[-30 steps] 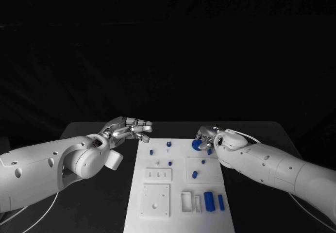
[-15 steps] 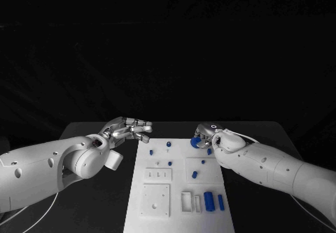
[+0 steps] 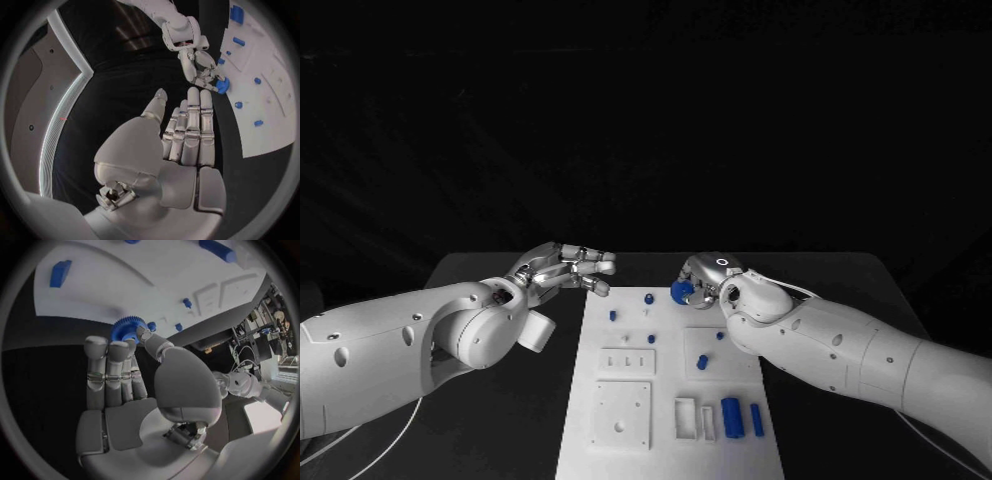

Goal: Assemble the parts on the task board

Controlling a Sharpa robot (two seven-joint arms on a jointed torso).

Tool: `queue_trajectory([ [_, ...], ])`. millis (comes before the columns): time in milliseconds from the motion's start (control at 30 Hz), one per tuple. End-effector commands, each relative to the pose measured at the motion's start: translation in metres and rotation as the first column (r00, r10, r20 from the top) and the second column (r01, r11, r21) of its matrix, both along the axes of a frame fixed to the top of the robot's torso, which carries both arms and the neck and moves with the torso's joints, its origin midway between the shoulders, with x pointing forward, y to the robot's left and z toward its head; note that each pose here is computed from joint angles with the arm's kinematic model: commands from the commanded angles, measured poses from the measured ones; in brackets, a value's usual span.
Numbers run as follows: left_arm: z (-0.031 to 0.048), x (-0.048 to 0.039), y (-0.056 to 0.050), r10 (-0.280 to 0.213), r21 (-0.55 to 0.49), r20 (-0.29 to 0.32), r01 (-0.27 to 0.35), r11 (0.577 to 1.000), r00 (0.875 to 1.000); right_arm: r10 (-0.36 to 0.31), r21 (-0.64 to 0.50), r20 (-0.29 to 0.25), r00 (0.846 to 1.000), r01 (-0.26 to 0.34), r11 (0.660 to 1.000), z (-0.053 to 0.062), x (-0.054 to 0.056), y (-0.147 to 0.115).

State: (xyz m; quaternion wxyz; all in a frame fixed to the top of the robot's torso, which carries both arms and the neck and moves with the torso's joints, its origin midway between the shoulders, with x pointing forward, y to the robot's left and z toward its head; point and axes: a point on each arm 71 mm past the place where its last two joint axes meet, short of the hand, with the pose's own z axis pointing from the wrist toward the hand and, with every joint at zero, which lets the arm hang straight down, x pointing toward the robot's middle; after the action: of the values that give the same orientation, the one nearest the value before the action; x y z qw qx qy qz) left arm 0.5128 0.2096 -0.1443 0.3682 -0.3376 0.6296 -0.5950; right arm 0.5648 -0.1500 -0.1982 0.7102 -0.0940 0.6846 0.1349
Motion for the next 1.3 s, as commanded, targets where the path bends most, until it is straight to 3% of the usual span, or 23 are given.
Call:
queue_trajectory([
  [33,0.0008,-0.0010,-0.003,-0.015,-0.005,0.004,0.015,1.000,1.000,0.037,-0.008,0.027,0.999,-0.037,0.999,0.001,-0.005,0.016],
  [467,0.0008,-0.0012,-0.007,-0.025,-0.007,0.003,0.025,1.000,1.000,0.110,0.005,0.032,0.993,-0.111,0.994,0.000,-0.014,0.064],
  [700,0.0009,-0.0012,-0.011,-0.033,-0.008,0.003,0.033,0.999,0.999,0.120,0.002,0.015,0.993,-0.120,0.993,-0.013,-0.015,0.075],
  [933,0.0009,-0.0009,-0.012,-0.035,-0.008,0.004,0.035,0.999,0.999,0.126,0.003,0.004,0.992,-0.126,0.992,-0.019,-0.018,0.080],
  [1300,0.0010,-0.0008,-0.009,-0.027,-0.007,0.004,0.027,1.000,1.000,0.114,0.008,0.006,0.993,-0.114,0.993,-0.020,-0.020,0.066],
])
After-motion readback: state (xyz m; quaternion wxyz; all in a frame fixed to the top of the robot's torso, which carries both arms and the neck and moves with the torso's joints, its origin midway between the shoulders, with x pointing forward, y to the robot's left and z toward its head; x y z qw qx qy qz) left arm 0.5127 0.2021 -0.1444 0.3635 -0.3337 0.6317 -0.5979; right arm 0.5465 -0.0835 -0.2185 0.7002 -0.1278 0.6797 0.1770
